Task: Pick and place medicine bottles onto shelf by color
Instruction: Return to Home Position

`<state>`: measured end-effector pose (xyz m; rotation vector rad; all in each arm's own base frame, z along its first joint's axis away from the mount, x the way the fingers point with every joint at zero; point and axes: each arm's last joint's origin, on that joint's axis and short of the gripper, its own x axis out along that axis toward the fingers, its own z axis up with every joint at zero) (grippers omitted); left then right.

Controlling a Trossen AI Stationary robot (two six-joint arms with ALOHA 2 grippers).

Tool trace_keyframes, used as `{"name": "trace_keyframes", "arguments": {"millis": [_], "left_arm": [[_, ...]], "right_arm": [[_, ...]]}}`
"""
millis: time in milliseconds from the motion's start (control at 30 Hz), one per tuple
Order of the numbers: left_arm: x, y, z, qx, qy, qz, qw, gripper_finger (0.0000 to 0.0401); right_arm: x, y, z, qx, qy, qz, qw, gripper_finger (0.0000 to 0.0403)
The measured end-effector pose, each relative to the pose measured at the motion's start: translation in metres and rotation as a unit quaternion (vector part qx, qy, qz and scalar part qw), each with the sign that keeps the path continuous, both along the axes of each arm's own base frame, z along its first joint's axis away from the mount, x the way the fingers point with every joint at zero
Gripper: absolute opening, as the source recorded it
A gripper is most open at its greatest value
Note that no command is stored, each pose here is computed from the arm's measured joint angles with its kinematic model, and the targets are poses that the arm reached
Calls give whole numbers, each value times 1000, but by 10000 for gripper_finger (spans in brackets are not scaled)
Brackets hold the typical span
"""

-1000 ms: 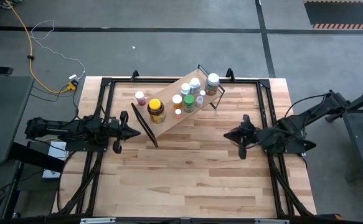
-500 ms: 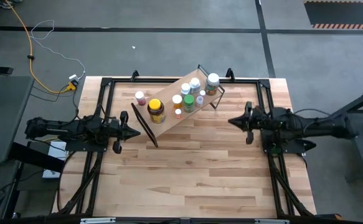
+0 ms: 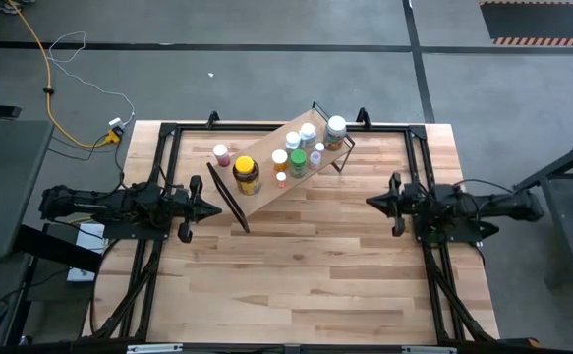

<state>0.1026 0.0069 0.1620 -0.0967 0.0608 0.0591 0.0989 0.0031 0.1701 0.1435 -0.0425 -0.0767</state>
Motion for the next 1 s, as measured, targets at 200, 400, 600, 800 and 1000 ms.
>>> {"name": "trace_keyframes", "arguments": {"millis": [200,400,600,800,1000], "left_arm": [[0,0,0,0,0,0,1000,1],[0,0,0,0,0,0,1000,1],[-2,0,2,1,-10,4,1000,1],[-6,0,7,3,-45,4,999,1],[-6,0,7,3,-44,12,999,1]], "right_arm": [[0,5,-1,-27,9,4,1000,0],[1,6,-3,38,13,17,999,0],[1,6,-3,76,11,18,997,0],[-1,6,-1,76,-1,20,997,0],[-3,6,3,78,-26,22,996,0]]}}
